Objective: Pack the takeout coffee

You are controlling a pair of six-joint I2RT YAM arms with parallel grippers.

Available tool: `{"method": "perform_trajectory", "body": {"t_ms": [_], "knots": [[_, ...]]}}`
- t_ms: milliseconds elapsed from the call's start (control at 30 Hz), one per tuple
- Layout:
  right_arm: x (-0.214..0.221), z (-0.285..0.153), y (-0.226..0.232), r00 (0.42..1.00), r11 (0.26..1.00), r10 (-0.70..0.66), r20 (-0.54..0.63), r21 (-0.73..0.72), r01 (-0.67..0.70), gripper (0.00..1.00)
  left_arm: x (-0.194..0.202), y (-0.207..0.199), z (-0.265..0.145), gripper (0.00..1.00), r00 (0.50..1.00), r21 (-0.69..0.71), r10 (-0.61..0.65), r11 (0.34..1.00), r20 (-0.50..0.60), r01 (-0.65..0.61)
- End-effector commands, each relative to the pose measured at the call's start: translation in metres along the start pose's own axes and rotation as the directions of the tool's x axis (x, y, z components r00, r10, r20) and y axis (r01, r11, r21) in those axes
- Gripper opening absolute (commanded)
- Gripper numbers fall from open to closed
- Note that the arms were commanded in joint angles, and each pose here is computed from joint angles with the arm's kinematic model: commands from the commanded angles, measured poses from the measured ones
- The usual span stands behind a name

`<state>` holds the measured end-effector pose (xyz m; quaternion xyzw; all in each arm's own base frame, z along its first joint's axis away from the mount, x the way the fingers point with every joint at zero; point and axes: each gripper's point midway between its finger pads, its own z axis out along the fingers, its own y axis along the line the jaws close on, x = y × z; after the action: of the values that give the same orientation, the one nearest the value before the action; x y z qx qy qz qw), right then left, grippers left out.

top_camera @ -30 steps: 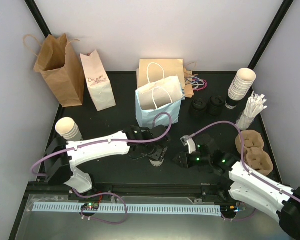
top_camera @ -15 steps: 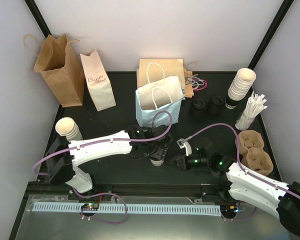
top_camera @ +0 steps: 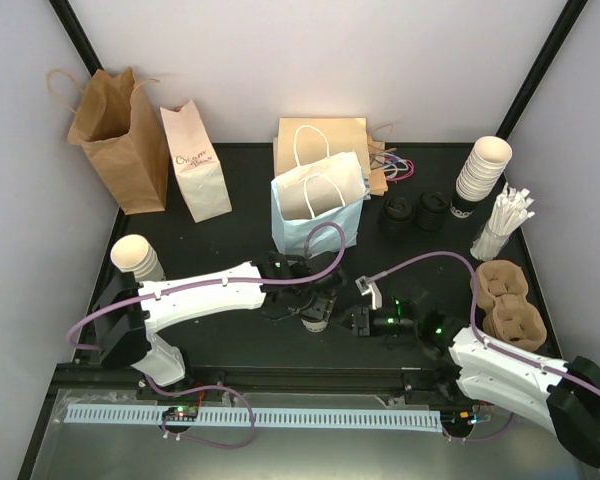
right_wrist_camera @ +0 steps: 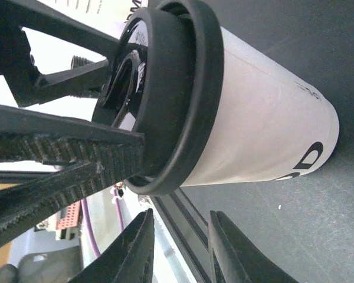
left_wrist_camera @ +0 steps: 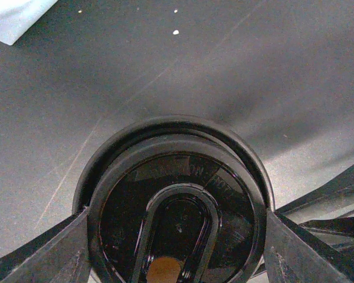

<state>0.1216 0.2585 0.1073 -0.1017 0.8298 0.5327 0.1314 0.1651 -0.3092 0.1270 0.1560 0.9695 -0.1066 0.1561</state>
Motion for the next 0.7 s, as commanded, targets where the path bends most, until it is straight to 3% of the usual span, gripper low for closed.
{"method": "perform_trajectory", "body": {"t_ms": [0, 667], "knots": [[-0.014, 0.0, 0.011, 0.997, 0.998, 0.046, 0.066, -0.049, -0.043, 0.29, 0.03, 0.011, 0.02, 0.66, 0.992, -0.065, -0.009, 0.998, -0.125, 0.001], [-0.013, 0.011, -0.005, 0.982, 0.986, 0.169, 0.082, -0.03, -0.167, 0.26, 0.032, 0.004, 0.025, 0.66, 0.991, -0.043, -0.008, 0.999, -0.132, 0.003]]}}
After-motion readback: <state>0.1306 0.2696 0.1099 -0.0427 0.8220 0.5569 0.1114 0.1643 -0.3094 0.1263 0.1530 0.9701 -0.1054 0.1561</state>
